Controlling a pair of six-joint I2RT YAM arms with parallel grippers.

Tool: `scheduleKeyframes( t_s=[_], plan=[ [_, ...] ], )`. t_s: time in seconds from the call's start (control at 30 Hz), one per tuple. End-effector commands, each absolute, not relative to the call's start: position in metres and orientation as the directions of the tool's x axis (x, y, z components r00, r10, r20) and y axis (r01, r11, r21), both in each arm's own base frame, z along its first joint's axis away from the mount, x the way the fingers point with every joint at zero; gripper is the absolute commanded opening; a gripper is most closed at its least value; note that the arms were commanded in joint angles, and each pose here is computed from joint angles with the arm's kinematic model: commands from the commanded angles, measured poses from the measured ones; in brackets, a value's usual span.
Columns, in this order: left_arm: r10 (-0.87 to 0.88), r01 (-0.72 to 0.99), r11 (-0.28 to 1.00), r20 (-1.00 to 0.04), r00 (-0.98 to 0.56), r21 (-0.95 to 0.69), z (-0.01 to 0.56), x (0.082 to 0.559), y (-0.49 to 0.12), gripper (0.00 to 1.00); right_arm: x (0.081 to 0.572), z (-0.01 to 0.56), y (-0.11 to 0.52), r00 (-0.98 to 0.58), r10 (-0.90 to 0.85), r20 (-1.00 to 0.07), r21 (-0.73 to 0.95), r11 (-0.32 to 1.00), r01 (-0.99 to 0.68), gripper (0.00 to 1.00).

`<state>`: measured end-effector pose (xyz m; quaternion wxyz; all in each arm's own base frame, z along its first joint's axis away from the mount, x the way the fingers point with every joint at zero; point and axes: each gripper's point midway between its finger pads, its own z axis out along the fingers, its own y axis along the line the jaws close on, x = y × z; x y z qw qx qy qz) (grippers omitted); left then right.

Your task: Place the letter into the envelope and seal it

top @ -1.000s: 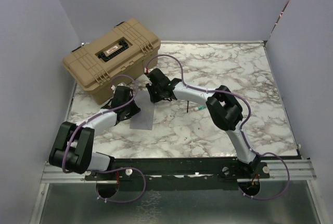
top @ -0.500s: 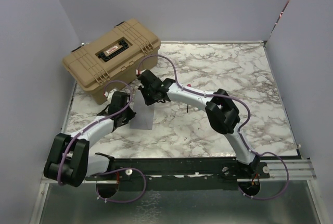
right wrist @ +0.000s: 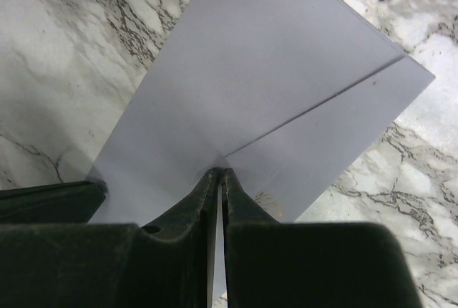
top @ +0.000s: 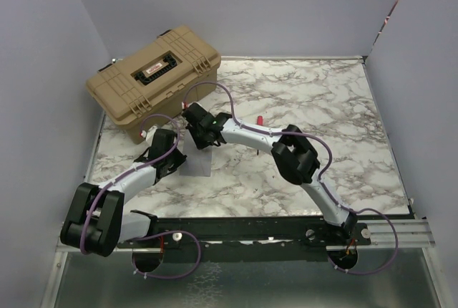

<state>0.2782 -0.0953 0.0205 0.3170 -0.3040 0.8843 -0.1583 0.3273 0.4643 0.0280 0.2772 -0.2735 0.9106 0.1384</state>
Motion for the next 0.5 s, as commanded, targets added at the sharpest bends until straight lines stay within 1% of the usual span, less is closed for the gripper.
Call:
scheduleKeyframes(
  t_s=[0.0, 0.2, 0.47],
  plan=[
    [-0.625, -0.495, 0.779, -0.413, -0.663, -0.384, -0.009, 0.25, -0.084, 0.0, 0.316, -0.006, 0.456, -0.711, -0.489, -0.506, 0.035, 0.811, -0.583, 0.09],
    [-0.621, -0.484, 0.78, -0.4, -0.674, -0.396, -0.01, 0.252, -0.088, 0.0, 0.296, -0.028, 0.434, -0.686, -0.583, -0.435, -0.062, 0.779, -0.624, 0.1],
    [-0.624, -0.481, 0.777, -0.398, -0.673, -0.406, -0.009, 0.255, -0.09, 0.0, 0.267, -0.055, 0.41, -0.694, -0.638, -0.334, -0.05, 0.747, -0.663, 0.17]
  ],
)
